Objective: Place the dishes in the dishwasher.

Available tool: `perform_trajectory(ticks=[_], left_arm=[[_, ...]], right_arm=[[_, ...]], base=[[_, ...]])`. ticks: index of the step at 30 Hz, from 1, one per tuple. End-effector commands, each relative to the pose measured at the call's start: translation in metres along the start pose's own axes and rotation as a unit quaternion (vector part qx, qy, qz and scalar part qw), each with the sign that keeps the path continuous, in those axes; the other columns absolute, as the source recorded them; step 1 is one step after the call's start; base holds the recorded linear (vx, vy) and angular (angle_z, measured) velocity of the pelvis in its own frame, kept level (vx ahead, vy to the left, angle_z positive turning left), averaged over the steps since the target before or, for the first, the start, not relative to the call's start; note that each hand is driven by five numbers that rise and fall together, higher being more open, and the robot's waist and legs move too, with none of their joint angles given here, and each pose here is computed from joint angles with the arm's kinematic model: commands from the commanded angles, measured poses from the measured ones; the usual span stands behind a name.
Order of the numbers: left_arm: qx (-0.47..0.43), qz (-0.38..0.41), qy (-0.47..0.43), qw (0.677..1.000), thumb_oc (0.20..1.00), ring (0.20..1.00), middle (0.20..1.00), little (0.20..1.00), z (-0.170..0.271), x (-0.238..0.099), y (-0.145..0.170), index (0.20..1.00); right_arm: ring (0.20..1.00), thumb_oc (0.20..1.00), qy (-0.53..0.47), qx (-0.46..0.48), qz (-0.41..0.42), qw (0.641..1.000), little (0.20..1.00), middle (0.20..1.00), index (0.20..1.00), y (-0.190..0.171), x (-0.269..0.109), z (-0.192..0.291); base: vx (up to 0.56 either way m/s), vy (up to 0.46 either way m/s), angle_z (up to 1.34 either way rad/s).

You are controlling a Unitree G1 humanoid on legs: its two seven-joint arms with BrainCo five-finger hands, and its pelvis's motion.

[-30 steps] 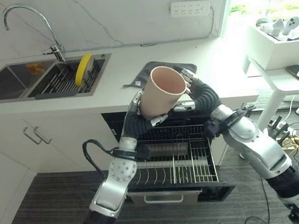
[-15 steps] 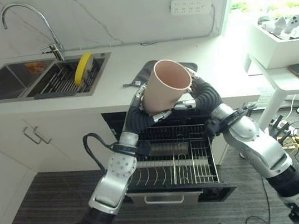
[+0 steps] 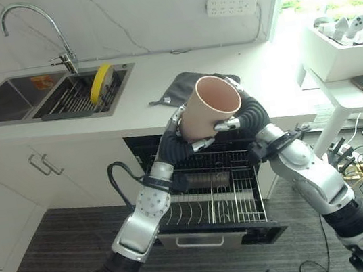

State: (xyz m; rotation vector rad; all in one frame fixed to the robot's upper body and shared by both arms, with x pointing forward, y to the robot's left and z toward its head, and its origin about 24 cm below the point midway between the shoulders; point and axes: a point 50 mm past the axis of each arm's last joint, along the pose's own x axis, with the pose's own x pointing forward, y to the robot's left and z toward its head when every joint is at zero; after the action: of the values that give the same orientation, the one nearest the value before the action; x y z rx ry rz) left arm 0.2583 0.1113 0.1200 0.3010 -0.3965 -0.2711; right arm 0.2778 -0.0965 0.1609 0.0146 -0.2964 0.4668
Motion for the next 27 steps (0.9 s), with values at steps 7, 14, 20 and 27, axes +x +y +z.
perform_trajectory(ticks=[7,14,20,27], left_arm=[[0.052,-0.062,-0.109,0.991,0.200,0.200,0.200,0.200,0.033,0.024,-0.008,0.200],[0.053,-0.075,-0.112,0.989,0.200,0.200,0.200,0.200,0.033,0.024,-0.013,0.200],[0.051,-0.077,-0.108,0.990,0.200,0.200,0.200,0.200,0.031,0.024,-0.013,0.200],[0.027,-0.085,-0.085,0.992,0.200,0.200,0.200,0.200,0.024,0.020,-0.014,0.200]], right_arm=[[0.200,0.200,-0.134,-0.094,0.090,0.982,0.200,0.200,0.200,0.014,0.018,0.061],[0.200,0.200,-0.167,-0.137,0.059,0.975,0.200,0.200,0.200,0.011,0.020,0.071],[0.200,0.200,-0.185,-0.162,0.053,0.968,0.200,0.200,0.200,0.011,0.016,0.074],[0.200,0.200,-0.197,-0.163,0.026,0.966,0.200,0.200,0.200,0.007,0.014,0.072]], base=[[0.00,0.000,0.00],[-0.03,-0.004,0.00],[-0.01,-0.006,0.00],[0.00,0.000,0.00]])
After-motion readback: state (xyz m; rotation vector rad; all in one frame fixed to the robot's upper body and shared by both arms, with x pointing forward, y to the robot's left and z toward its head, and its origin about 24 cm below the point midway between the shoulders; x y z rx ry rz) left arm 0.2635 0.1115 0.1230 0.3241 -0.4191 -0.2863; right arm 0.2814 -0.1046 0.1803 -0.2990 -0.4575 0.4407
